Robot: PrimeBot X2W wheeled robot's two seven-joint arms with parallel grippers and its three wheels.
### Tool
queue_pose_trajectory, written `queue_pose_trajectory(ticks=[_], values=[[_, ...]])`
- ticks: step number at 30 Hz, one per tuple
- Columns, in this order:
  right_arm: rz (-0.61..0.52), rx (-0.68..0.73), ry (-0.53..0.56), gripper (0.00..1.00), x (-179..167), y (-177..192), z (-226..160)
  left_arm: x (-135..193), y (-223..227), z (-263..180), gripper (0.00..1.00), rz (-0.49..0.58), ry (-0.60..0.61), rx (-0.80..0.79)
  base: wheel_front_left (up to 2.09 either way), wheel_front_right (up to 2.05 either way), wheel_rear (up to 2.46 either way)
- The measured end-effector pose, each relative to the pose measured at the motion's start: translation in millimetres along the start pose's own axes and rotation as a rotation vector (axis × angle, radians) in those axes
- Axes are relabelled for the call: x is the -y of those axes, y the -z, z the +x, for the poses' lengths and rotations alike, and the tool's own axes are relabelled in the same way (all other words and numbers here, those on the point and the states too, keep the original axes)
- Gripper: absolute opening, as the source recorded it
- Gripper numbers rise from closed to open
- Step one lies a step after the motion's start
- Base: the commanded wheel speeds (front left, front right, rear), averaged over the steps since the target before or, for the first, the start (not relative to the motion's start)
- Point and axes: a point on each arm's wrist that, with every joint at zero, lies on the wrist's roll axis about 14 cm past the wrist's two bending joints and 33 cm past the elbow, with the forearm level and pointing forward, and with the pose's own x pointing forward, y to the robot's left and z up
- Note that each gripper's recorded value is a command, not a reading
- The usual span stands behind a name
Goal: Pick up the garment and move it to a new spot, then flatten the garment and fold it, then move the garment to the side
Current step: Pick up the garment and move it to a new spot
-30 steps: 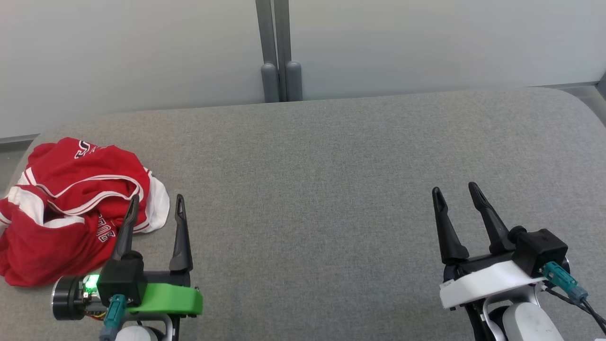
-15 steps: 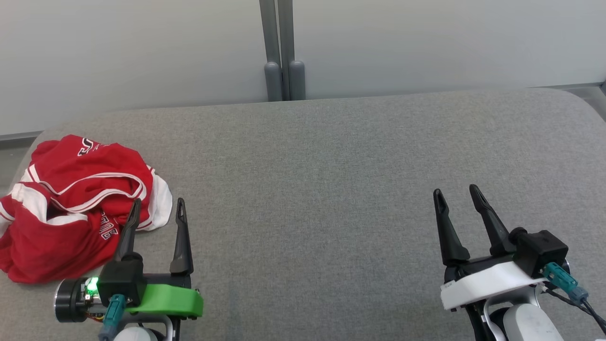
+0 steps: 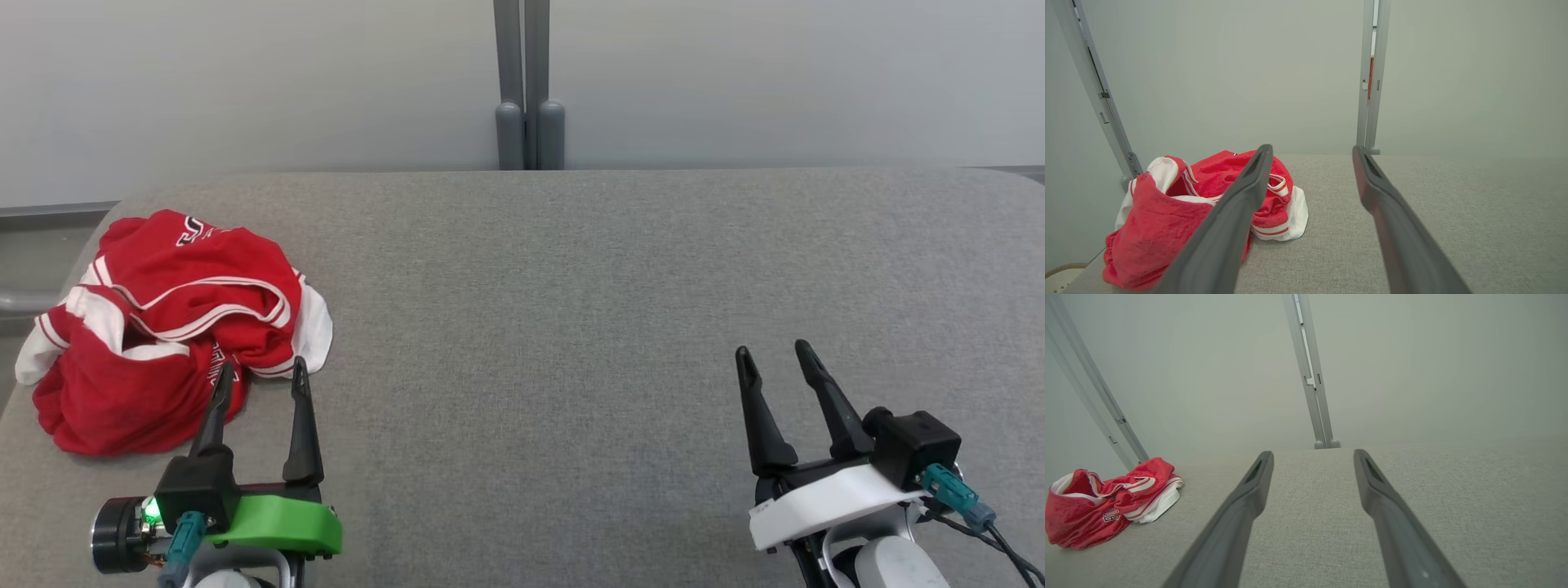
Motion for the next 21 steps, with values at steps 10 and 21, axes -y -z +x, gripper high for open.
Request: queue_pose_trajectory(ticks=[10,21], values=[[0.06,-0.056,-0.136,1.0,-45.6,24.3,14.9,-54.9,1.5,-30.1,1.0,0.016,-0.166,-0.017,0.0,0.0,0.0],[0.103,-0.106,-0.35,1.0,-118.2,43.3,30.1,-117.5,-4.0,-84.0,1.0,0.017,-0.381,-0.017,0.0,0.0,0.0]])
